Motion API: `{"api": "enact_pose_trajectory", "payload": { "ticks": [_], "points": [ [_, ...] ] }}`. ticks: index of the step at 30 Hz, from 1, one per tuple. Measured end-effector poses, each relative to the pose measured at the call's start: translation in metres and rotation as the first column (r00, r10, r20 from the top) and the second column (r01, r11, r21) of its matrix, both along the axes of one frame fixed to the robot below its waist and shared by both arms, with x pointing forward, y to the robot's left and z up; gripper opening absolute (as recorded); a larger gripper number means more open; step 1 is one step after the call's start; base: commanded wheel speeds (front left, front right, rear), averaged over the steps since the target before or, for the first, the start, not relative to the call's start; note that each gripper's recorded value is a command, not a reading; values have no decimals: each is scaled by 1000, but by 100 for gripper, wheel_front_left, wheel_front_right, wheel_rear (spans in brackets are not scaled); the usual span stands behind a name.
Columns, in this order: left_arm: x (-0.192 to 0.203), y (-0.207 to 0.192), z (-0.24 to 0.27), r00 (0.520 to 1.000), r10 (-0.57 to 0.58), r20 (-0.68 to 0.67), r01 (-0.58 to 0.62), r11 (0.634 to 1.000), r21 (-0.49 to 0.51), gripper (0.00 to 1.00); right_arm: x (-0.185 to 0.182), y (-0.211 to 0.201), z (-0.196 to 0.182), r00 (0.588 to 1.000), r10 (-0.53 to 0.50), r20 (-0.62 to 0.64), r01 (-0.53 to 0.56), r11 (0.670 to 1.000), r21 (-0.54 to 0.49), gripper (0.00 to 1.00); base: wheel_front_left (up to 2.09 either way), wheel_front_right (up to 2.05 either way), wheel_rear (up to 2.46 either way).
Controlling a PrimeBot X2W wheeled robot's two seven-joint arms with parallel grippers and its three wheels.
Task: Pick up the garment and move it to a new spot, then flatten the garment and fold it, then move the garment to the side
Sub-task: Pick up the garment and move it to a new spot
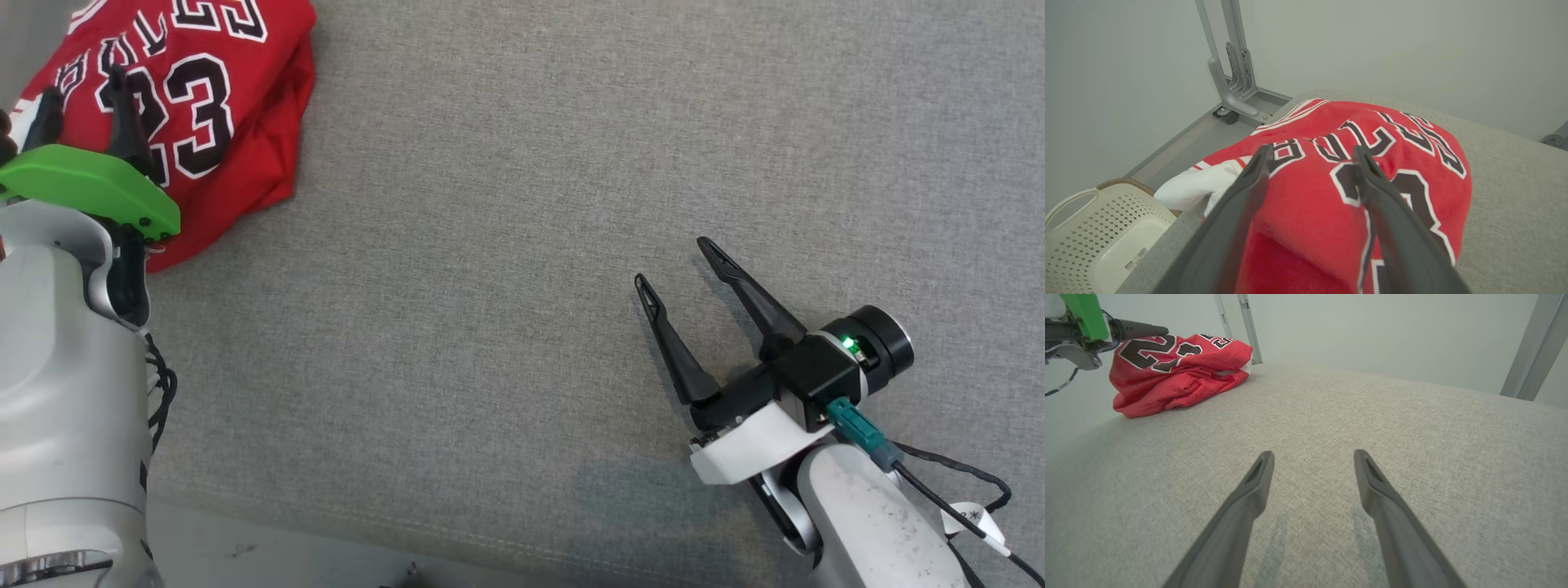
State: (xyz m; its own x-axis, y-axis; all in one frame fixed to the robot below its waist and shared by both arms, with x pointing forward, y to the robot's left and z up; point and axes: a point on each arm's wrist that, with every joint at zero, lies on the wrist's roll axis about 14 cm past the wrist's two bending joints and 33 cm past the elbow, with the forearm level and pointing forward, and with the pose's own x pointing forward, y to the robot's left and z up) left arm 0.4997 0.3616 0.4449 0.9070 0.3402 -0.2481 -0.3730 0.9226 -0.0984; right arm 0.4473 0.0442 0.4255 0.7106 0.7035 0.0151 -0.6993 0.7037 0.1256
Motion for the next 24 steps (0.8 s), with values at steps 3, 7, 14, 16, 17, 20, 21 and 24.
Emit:
{"api": "enact_pose_trajectory", "payload": {
  "ticks": [3,7,14,16,17,20,21,24],
  "points": [
    [-1,0,-24,991,-12,-132,9,1000,-24,100,-2,0,-5,1000,-1,-19,1,1000,3,100,0,0,0],
    [-2,0,-40,975,-20,-222,14,1000,-27,100,-3,0,-7,999,-11,-38,11,1000,11,100,0,0,0],
    [0,-6,-43,978,-41,-206,40,999,-9,0,-2,-3,-2,999,-28,-35,29,999,20,100,0,0,0],
    [3,-5,-34,988,-32,-151,32,999,-5,0,-1,-4,2,999,-35,-26,36,999,25,100,0,0,0],
    [5,-5,-29,992,-32,-125,32,999,4,0,0,-4,4,999,-39,-21,40,999,27,100,0,0,0],
    [10,-4,-9,999,-29,-40,30,999,24,0,1,-6,11,999,-51,-9,51,998,33,100,0,0,0],
    [11,-3,-1,999,-30,-14,30,999,31,0,0,-6,14,999,-52,-6,53,998,36,100,0,0,0],
    [17,-3,25,997,-35,69,32,998,47,0,-4,-4,19,999,-51,-4,51,998,40,100,0,0,0]
  ]
}}
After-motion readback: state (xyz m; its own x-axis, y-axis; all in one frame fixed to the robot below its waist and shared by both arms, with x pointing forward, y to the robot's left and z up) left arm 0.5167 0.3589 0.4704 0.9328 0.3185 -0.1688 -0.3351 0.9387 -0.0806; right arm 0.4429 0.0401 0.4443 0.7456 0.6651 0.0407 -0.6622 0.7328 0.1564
